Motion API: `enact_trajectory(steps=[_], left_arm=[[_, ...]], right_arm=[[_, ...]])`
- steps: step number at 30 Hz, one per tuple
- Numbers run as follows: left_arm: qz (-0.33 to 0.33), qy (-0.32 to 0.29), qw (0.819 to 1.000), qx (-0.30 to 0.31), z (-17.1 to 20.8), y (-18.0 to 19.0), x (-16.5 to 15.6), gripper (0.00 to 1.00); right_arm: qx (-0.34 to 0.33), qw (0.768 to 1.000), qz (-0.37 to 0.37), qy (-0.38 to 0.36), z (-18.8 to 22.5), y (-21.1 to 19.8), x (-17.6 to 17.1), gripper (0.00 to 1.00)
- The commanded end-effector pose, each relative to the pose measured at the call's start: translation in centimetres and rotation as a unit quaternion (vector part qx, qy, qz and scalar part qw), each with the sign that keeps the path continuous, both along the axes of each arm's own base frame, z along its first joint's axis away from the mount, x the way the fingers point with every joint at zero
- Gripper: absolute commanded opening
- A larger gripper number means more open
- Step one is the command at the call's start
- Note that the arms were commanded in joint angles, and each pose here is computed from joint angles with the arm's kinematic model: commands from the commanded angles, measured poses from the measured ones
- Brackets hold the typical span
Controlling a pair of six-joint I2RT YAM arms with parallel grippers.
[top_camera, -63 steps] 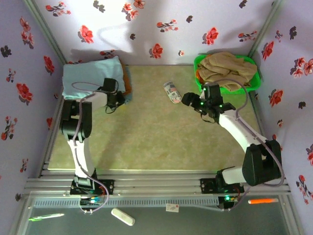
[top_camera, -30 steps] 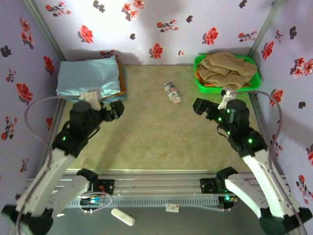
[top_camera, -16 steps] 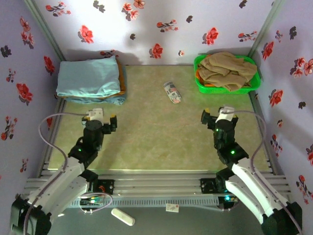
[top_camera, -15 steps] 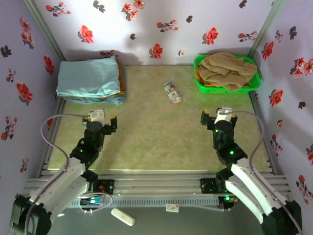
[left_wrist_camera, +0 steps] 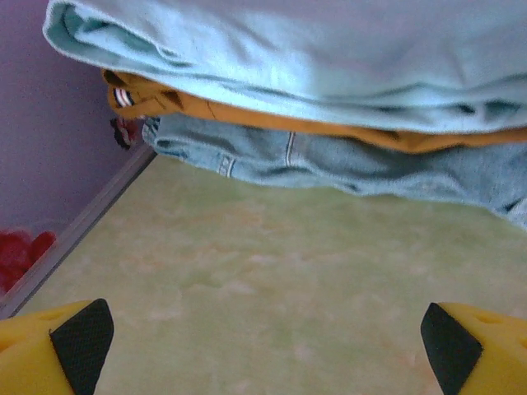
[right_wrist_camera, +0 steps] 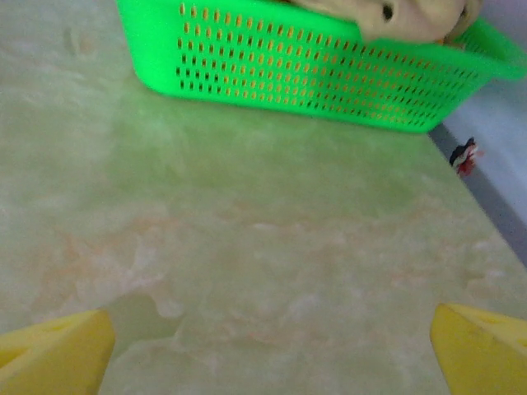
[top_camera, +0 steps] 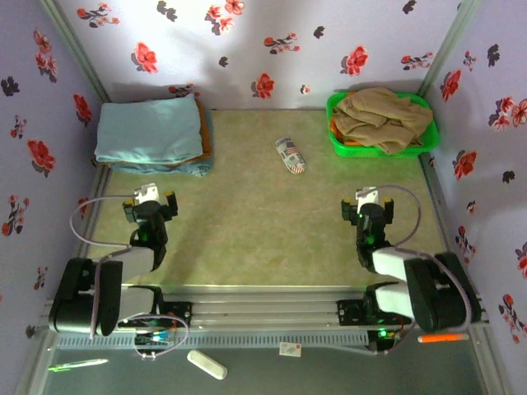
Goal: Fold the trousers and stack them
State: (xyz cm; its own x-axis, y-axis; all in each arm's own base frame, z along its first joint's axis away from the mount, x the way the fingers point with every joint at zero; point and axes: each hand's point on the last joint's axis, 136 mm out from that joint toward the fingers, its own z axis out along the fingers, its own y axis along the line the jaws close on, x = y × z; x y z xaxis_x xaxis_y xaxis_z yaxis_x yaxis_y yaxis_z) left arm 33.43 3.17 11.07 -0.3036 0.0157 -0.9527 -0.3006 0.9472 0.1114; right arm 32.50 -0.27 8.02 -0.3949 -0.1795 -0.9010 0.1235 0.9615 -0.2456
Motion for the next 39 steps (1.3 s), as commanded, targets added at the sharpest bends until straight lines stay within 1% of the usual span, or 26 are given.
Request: enact_trajectory(steps=[1, 2, 3, 5, 6, 7, 8, 10, 12, 13, 14, 15, 17, 39], left_arm=[[-0.034, -0.053, 0.998, -0.013, 2.2, -0.7, 1.6, 1.00], [-0.049, -0.053, 0.997, -0.002, 2.1, -0.9, 1.8, 1.00], [-0.053, -0.053, 0.997, -0.002, 1.5, -0.8, 2.0, 1.00], [-0.038, -0.065, 0.997, -0.012, 0.2, 0.1, 2.3, 1.00], [-0.038, -0.061, 0.997, -0.013, -0.6, 0.2, 2.7, 1.00], [-0.039, -0.063, 0.997, -0.012, -0.5, 0.2, 3.2, 1.00], [-0.045, -0.045, 0.998, -0.016, -0.6, 0.0, 3.4, 1.00], [-0.036, -0.020, 0.999, -0.023, -1.2, 0.5, 4.4, 1.00], [-0.027, 0.008, 0.999, -0.038, -1.3, 0.8, 5.7, 1.00], [-0.029, 0.003, 0.999, -0.033, -1.2, 0.8, 5.7, 1.00], [-0.028, 0.004, 0.999, -0.035, -1.2, 0.8, 5.7, 1.00], [-0.028, 0.004, 0.999, -0.035, -1.3, 0.8, 5.7, 1.00], [-0.027, 0.004, 0.999, -0.035, -1.2, 0.8, 5.7, 1.00], [-0.028, 0.003, 0.999, -0.034, -1.2, 0.8, 5.6, 1.00]], right_arm=[[0.062, 0.990, -0.045, -0.120, 5.1, -0.9, 1.8, 0.99], [0.085, 0.988, -0.056, -0.119, 4.7, -1.4, 2.2, 0.99], [0.090, 0.987, -0.052, -0.120, 4.3, -1.5, 2.5, 0.99], [0.088, 0.987, -0.055, -0.122, 3.2, -1.6, 3.0, 0.99], [0.086, 0.988, -0.052, -0.119, 2.3, -1.6, 3.3, 0.99], [0.082, 0.987, -0.049, -0.130, 2.2, -1.5, 3.6, 0.99], [0.075, 0.988, -0.048, -0.126, 2.4, -1.3, 3.9, 0.99], [0.085, 0.990, -0.054, -0.094, 2.1, -1.5, 4.4, 0.99], [0.092, 0.990, -0.077, -0.069, 1.6, -2.4, 5.9, 0.99], [0.103, 0.989, -0.089, -0.053, 1.2, -2.9, 6.3, 0.99], [0.136, 0.987, -0.079, -0.039, 0.8, -3.4, 6.5, 0.99], [0.142, 0.986, -0.076, -0.035, 0.7, -3.5, 6.5, 0.99], [0.134, 0.987, -0.076, -0.046, 0.9, -3.5, 6.6, 0.99], [0.131, 0.988, -0.066, -0.040, 0.9, -3.0, 6.6, 0.99]])
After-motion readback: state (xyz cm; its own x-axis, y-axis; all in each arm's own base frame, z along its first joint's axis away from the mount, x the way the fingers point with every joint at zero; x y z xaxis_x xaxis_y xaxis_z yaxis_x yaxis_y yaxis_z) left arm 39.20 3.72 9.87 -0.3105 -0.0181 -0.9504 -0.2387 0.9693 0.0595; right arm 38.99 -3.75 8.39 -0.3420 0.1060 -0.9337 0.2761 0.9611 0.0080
